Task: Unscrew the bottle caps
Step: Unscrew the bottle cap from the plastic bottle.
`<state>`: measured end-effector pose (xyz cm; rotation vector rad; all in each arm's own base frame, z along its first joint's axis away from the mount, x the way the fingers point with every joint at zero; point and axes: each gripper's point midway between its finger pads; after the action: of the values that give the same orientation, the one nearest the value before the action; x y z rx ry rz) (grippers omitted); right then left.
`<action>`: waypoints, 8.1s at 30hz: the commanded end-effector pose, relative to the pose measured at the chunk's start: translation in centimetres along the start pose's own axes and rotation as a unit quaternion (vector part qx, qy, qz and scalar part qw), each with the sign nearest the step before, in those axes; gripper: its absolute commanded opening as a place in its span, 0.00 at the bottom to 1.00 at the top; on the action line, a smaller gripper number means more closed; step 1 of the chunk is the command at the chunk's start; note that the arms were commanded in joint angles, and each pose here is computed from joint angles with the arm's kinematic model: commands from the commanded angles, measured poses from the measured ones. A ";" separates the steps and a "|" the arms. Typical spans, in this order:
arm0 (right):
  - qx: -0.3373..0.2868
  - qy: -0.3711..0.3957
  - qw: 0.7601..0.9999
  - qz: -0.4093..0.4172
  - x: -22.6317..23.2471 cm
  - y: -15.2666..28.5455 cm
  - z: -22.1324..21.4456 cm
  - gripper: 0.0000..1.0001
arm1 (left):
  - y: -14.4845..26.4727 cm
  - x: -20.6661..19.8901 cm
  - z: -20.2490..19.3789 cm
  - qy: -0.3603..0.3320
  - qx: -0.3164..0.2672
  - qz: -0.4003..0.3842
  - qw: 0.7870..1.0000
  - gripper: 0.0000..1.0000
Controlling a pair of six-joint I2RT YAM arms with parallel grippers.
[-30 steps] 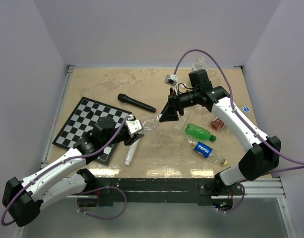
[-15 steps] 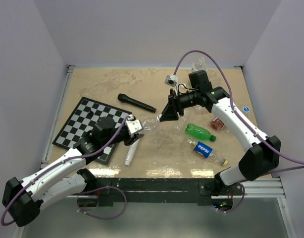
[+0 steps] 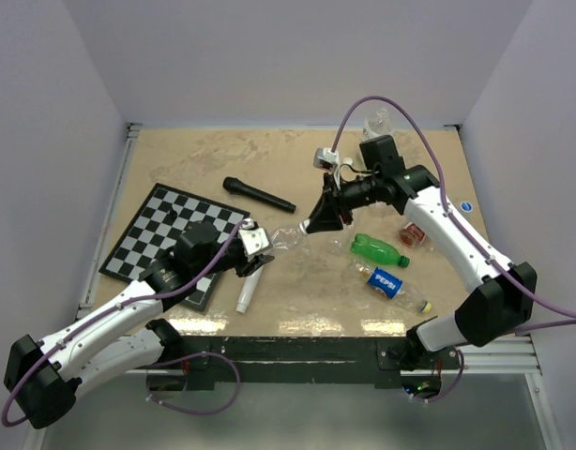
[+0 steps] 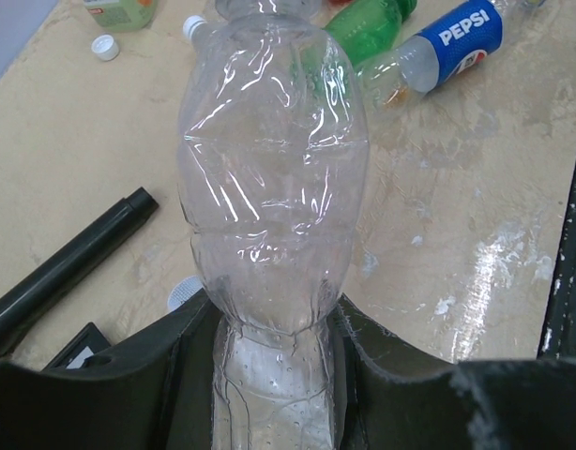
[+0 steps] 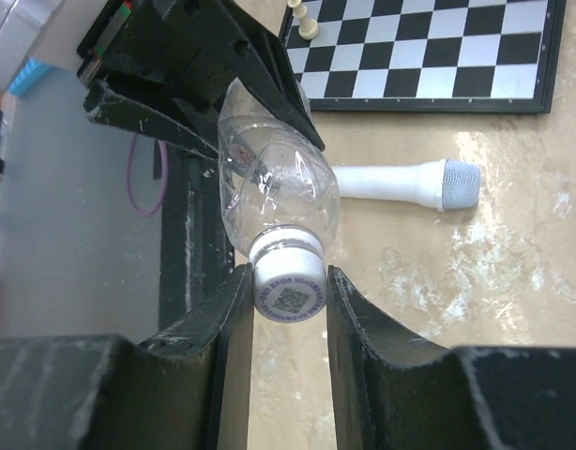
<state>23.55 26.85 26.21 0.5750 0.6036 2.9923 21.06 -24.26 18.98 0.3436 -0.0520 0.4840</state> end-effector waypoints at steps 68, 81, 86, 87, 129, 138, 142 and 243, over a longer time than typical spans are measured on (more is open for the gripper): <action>-0.062 -0.096 0.992 -0.046 2.7 1.3 1.2 0.72 | 0.1 -0.4 2.2 0.002 -0.038 -0.015 0.999 0.00; -0.057 -0.108 0.992 -0.030 2.2 0.7 1.0 0.43 | 0.0 -0.3 2.3 0.002 -0.037 -0.014 0.999 0.00; -0.061 -0.085 0.994 -0.025 2.4 0.8 1.3 0.08 | 0.0 -0.3 2.1 0.001 -0.035 -0.014 0.999 0.00; -0.060 -0.080 0.995 -0.026 2.4 0.8 1.3 0.03 | 0.1 -0.3 2.3 0.001 -0.037 -0.013 0.999 0.00; -0.041 0.114 0.992 -0.033 2.5 2.4 2.9 0.60 | 0.1 -0.5 2.3 0.001 -0.039 -0.017 0.999 0.00; -0.083 -0.075 0.988 -0.111 1.1 2.3 2.4 0.69 | 0.1 -0.5 2.4 0.000 -0.040 -0.017 0.999 0.00; -0.074 -0.106 0.987 -0.097 0.7 1.4 1.5 0.69 | 0.1 -0.4 2.3 0.002 -0.038 -0.016 0.999 0.00; -0.062 -0.033 0.993 -0.095 1.0 1.1 1.1 0.73 | 0.1 -0.4 2.3 0.000 -0.040 -0.014 0.999 0.00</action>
<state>22.28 25.75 27.19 0.4445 0.5064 2.8509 20.20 -24.73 18.80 0.3339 -0.0260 0.4379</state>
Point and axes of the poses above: each gripper's point midway between its finger pads, its own y axis back along the fingers, its own x axis along the line the jaws close on, z = x × y, and after that the axes turned 4 degrees about y, right-handed
